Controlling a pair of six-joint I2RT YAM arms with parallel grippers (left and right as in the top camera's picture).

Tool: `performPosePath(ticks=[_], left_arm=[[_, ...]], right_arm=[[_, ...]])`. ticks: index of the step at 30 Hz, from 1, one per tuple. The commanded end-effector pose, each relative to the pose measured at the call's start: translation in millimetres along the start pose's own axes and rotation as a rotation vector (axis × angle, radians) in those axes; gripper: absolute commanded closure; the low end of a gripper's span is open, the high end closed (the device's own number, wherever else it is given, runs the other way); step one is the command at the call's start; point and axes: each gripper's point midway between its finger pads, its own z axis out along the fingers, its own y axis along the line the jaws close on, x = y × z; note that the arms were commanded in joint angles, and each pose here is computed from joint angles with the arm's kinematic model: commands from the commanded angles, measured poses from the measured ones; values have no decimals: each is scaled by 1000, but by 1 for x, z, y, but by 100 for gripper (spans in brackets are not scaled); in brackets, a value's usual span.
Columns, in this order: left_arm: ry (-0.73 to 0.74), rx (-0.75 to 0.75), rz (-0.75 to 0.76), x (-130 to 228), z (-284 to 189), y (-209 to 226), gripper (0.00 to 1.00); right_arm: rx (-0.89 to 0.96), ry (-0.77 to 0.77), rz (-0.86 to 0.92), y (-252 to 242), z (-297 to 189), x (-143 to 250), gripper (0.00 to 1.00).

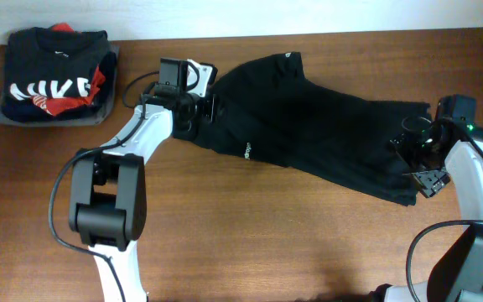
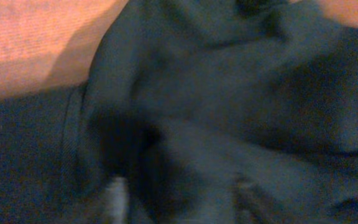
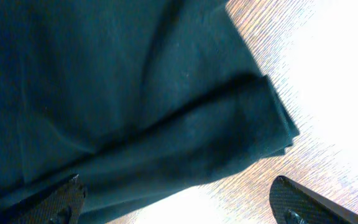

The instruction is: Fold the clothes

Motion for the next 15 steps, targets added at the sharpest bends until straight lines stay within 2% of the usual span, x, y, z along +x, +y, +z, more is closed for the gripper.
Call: performPosePath(ticks=[1,2,3,6,11,15], left_arm=[[-14,-51,-1,-6,0,10,15],[-17,-51,0,-8,-1,9,6],[-21,-51,1,-10,-2,9,1],[-19,-53,-2,-16,-10,7,1],[13,-72,-41,-21,-36,14,1],[74,-91,-97,-9,-54,26,1]], right_arm=[[-78,25,-39,14,-9,4,1],[-100,39,-78,19,-9,7,1],[-121,53,-120,25,-9,12,1],[-144,91,-241,37,-9,30,0],[-150,132,-540,56,-8,65,2],[-161,122,-789,74,-7,87,1]])
